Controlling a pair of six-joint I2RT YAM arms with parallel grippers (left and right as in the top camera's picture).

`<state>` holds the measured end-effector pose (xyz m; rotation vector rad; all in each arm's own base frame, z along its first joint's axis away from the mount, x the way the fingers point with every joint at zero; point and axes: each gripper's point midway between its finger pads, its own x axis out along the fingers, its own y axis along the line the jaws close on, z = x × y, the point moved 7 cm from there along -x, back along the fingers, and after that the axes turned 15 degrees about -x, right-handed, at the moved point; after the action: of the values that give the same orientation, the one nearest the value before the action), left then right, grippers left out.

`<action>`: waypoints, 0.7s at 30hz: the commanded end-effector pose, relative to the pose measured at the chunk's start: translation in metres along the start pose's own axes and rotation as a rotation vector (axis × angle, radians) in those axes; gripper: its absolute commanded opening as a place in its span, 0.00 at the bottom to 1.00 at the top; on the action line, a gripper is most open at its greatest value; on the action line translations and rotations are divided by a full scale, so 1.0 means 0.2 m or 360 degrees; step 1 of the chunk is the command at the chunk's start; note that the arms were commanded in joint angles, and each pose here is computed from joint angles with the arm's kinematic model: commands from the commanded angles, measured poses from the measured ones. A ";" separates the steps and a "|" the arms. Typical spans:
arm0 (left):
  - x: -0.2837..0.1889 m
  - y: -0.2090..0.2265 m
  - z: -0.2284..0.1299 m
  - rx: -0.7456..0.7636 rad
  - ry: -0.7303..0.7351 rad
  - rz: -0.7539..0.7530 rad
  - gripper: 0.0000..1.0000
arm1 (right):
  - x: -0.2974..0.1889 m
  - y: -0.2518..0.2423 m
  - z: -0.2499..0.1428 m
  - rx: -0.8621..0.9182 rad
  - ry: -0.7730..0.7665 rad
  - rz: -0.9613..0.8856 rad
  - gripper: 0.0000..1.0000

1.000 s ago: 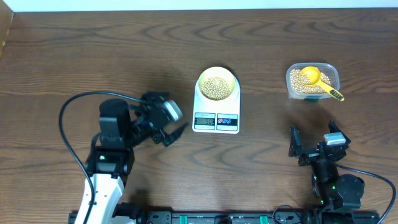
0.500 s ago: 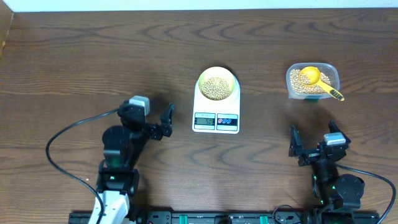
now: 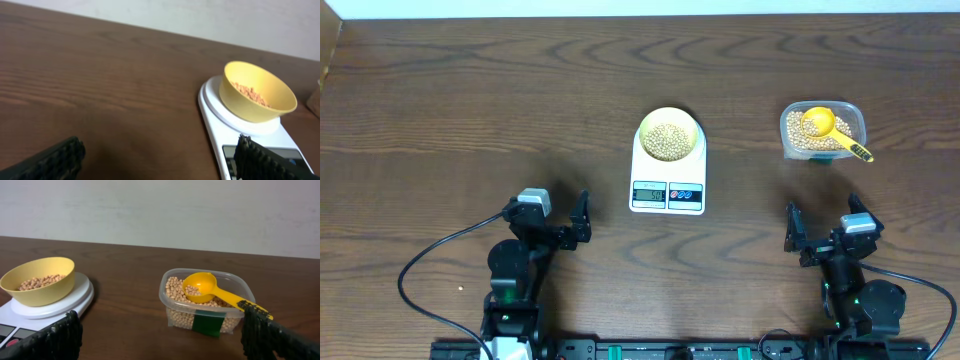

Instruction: Scoop item into bowl and weigh 50g on scale

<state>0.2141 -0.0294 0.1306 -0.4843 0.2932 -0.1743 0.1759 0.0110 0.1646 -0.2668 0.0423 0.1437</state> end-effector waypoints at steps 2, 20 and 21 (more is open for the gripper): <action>-0.04 0.02 0.04 -0.0018 -0.0095 0.0097 0.98 | 0.00 0.00 0.00 -0.0018 0.0004 -0.0006 0.99; -0.25 0.09 0.08 -0.0020 -0.0343 0.0368 0.98 | 0.00 0.00 0.00 -0.0018 0.0005 -0.0006 0.99; -0.25 0.09 0.08 -0.0006 -0.0347 0.0373 0.97 | 0.00 0.00 0.00 -0.0018 0.0004 -0.0006 0.99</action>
<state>0.1759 -0.0032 0.1580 -0.5009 0.1123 0.0203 0.1760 0.0100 0.1643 -0.2670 0.0452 0.1340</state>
